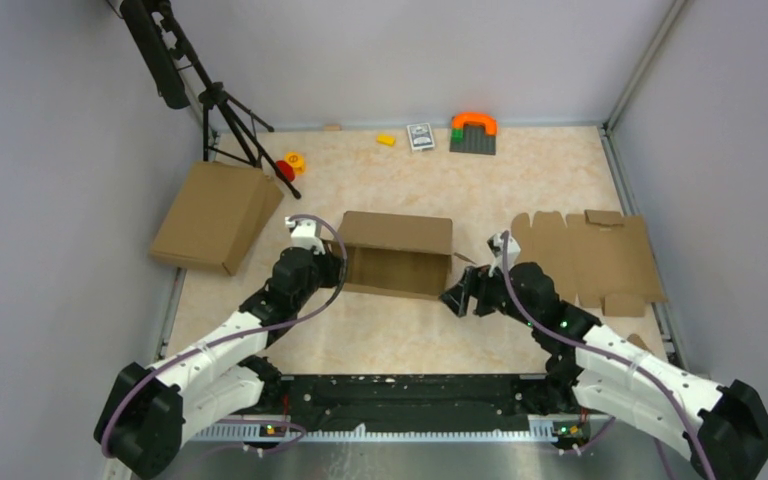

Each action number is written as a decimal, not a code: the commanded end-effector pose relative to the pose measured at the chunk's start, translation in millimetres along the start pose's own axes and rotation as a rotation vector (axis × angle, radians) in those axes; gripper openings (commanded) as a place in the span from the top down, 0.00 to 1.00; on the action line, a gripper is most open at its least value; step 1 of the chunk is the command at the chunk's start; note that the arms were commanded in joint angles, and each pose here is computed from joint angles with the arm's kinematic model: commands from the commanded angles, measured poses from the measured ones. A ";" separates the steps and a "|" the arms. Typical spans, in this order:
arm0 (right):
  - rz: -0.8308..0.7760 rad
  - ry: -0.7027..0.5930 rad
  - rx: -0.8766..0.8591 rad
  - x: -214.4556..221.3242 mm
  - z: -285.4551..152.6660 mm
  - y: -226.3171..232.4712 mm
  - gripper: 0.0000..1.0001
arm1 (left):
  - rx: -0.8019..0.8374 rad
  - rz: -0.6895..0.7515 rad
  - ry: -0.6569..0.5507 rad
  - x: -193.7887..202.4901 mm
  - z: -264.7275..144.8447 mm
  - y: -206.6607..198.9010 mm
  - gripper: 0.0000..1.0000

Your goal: Fold the paper box

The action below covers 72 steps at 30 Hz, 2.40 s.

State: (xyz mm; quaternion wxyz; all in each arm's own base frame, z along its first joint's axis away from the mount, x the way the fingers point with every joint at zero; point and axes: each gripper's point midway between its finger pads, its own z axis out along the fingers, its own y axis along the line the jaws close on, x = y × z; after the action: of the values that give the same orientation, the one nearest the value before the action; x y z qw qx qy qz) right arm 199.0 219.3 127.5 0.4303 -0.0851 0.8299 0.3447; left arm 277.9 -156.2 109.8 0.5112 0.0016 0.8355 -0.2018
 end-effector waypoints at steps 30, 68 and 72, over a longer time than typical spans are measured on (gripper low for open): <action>-0.168 0.183 -0.010 -88.6 55.5 64.5 0.31 | -0.022 0.008 0.014 -6.2 -18.2 1.8 0.80; -0.152 0.260 0.177 -42.6 68.8 -3.9 0.59 | 0.043 -0.043 0.230 -83.7 -11.7 -35.9 0.89; -0.141 0.268 0.206 -33.6 66.4 -13.2 0.90 | 0.008 -0.077 0.348 -44.0 13.4 -25.0 0.96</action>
State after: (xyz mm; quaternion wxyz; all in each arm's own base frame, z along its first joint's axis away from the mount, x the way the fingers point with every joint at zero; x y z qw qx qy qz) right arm 260.0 253.8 105.4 0.3168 -0.1643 0.9078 0.2203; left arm 295.1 -160.8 172.7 0.3695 0.0093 0.9081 -0.1969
